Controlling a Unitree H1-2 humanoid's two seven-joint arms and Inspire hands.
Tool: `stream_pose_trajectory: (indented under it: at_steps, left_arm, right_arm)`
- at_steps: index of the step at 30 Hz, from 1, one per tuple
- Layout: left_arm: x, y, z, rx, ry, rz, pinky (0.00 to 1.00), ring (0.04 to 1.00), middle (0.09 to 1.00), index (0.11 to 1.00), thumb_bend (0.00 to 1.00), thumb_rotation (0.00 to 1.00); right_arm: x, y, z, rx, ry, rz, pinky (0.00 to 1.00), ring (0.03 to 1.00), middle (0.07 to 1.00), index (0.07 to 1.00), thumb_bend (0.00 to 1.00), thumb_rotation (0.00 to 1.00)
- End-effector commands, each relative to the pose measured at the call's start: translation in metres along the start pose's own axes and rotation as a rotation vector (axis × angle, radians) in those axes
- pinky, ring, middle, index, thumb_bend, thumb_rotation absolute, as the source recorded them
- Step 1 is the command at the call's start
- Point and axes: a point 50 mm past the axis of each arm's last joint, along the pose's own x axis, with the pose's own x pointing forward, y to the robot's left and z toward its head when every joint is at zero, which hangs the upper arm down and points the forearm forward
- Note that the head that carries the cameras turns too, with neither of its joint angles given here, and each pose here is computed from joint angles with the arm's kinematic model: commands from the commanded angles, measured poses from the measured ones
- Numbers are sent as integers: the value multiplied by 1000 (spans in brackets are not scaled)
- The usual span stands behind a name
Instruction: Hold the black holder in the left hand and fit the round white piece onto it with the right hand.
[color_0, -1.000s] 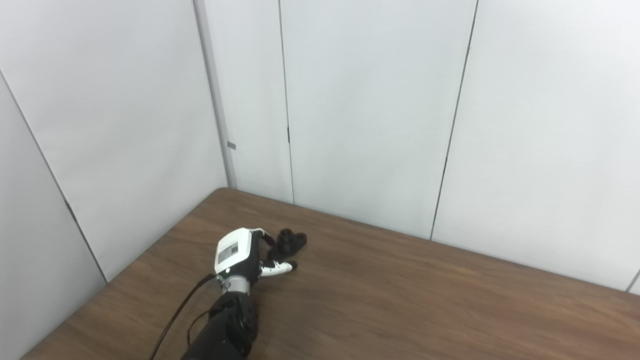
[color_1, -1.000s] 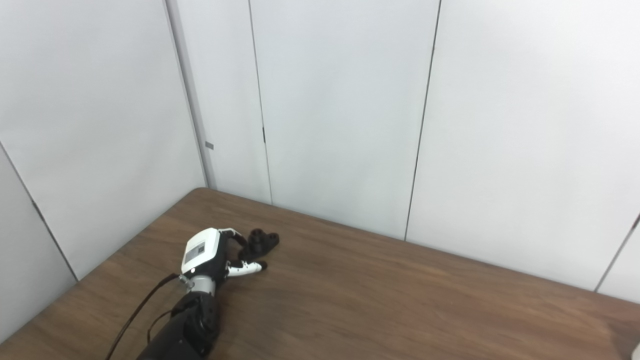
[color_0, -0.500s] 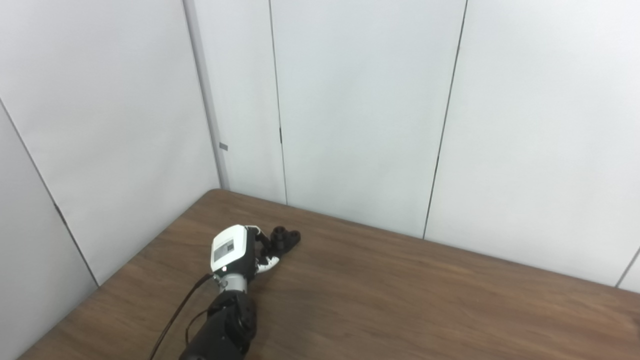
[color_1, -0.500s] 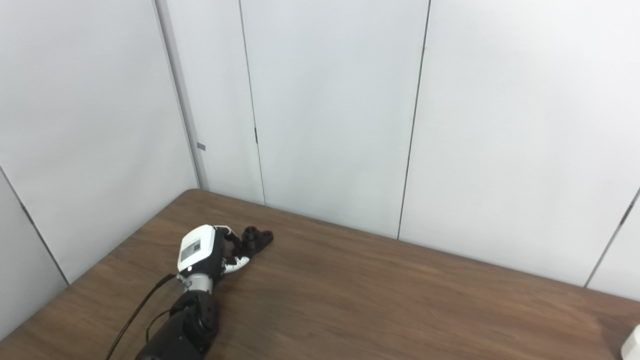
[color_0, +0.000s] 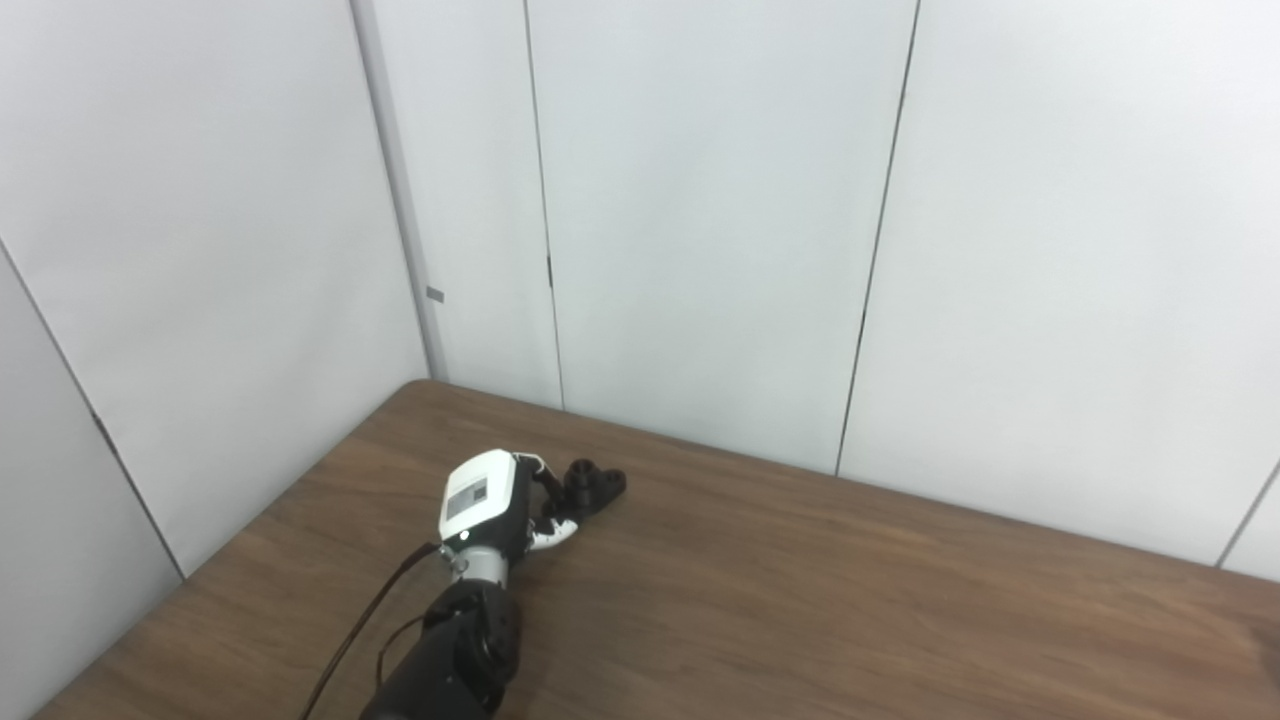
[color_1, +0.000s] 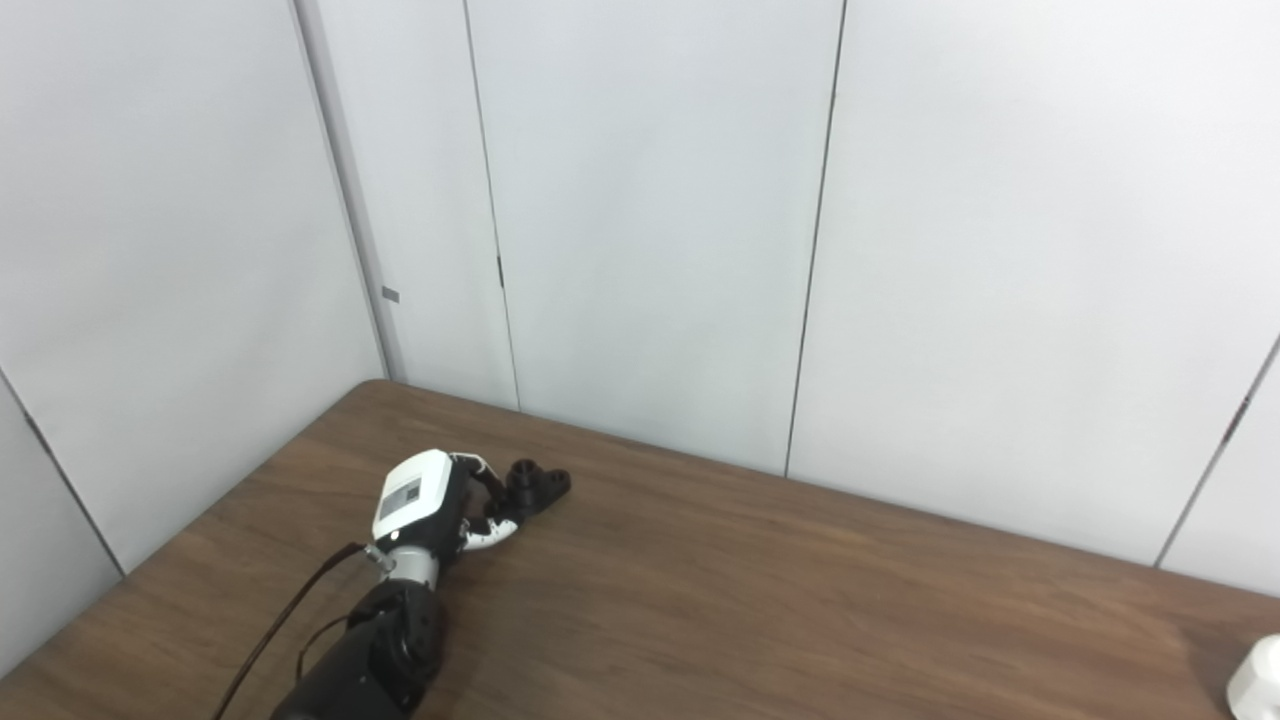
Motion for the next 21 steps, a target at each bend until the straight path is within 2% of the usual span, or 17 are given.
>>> stream_pose_trajectory:
  at_steps: [1,11,18,21]
  left_arm:
    - [12,21,16,6,-65,57,807,771,725,481,516,42]
    - [0,20,38,19,-146,-11,927,800,750,482,515,41]
    - [-14,12,54,30,-282,-86,941,807,766,481,517,42]
    - [-22,9,60,22,-330,-107,946,815,766,481,517,43]
  right_arm:
    - [0,-1,9,0,-47,-15,732,869,881,870,352,790]
    - [3,0,10,-15,-65,-14,695,850,866,861,366,821]
    - [7,4,12,-23,-71,-17,689,845,863,856,369,815]
    - [9,5,14,-25,-77,-14,687,845,862,857,329,792]
